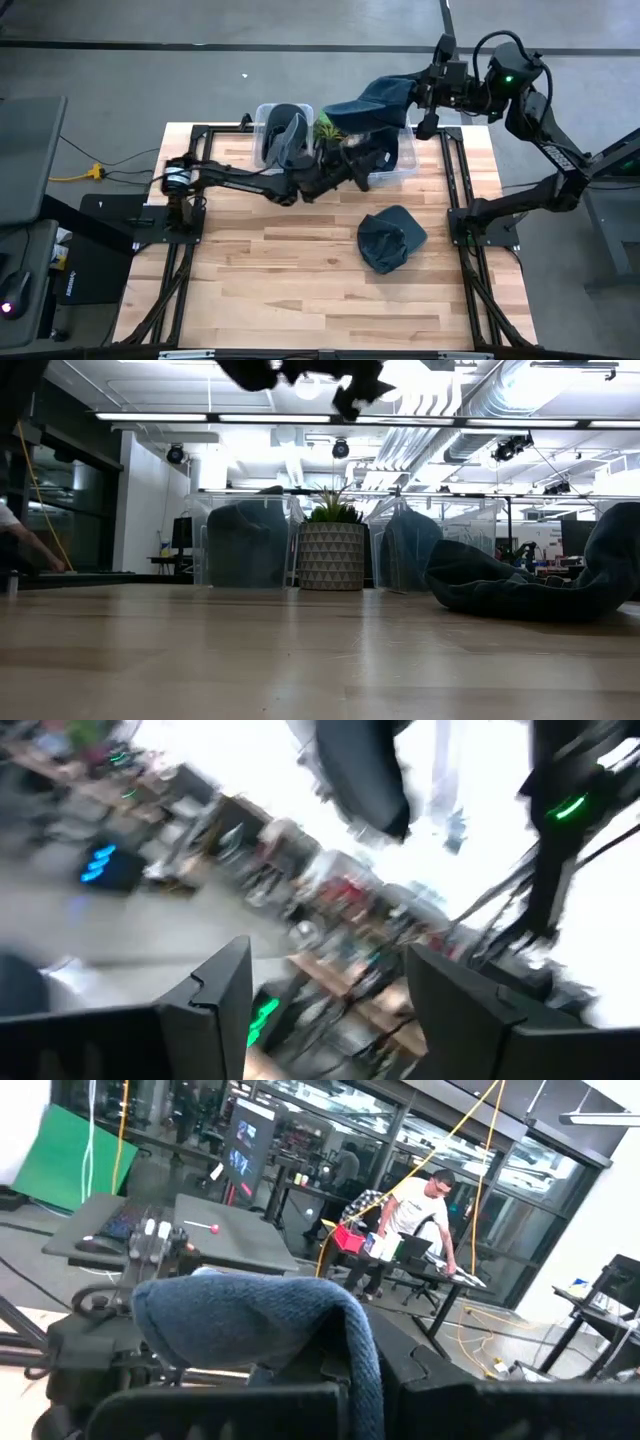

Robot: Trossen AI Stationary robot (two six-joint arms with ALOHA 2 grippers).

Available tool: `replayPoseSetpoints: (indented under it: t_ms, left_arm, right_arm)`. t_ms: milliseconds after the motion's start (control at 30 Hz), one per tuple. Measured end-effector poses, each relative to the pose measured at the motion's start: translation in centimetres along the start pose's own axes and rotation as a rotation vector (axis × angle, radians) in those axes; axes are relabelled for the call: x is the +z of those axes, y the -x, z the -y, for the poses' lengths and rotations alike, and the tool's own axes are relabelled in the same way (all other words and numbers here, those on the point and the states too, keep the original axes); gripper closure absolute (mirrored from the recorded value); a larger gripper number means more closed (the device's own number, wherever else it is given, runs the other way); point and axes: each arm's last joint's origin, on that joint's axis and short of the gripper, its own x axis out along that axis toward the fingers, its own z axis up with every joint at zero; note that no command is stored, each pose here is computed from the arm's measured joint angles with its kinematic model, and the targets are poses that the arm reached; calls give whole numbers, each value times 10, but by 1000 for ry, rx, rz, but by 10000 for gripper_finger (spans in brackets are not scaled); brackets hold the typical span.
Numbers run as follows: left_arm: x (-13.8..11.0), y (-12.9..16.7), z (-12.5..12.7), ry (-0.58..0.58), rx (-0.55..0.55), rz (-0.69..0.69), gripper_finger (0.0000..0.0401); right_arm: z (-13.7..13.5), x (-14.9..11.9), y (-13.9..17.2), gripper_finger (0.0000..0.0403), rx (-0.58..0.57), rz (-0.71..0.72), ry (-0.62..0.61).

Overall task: Pick & Place hat
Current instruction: Put the left blue cap into the right transparent bin

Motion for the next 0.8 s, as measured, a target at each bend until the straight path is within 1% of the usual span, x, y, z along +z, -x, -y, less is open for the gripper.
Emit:
replayPoseSetpoints:
  t_ms: [67,133,200,300,367,433,533,667,800]
  left_arm:
    - [-2,-4,-2,-1,4,16,194]
    - [-2,-8,-1,-3,-15,20,194]
    - [-3,-18,0,15,-31,66,194]
    - [-6,-25,-2,-3,-50,60,194]
    - [2,-30,2,-12,-89,76,194]
    - [9,-38,4,3,-106,127,194]
    - [8,-43,4,-27,-131,120,194]
    - [24,-51,9,-41,-140,153,194]
    - [23,-56,4,-57,-136,155,194]
  right_arm:
    - [0,1,0,403,1,1,-1]
    - [0,0,-2,403,12,-3,-5]
    - [0,-1,-2,403,22,-4,-18]
    - [-1,-3,-2,403,33,-24,-22]
    - [-2,-4,-2,403,36,-34,-24]
    - [-2,-4,-2,403,37,-37,-25]
    - [-2,-5,-2,403,39,-45,-24]
    - [-2,-5,-2,403,38,-49,-24]
    - [-3,-7,-2,403,50,-67,-29]
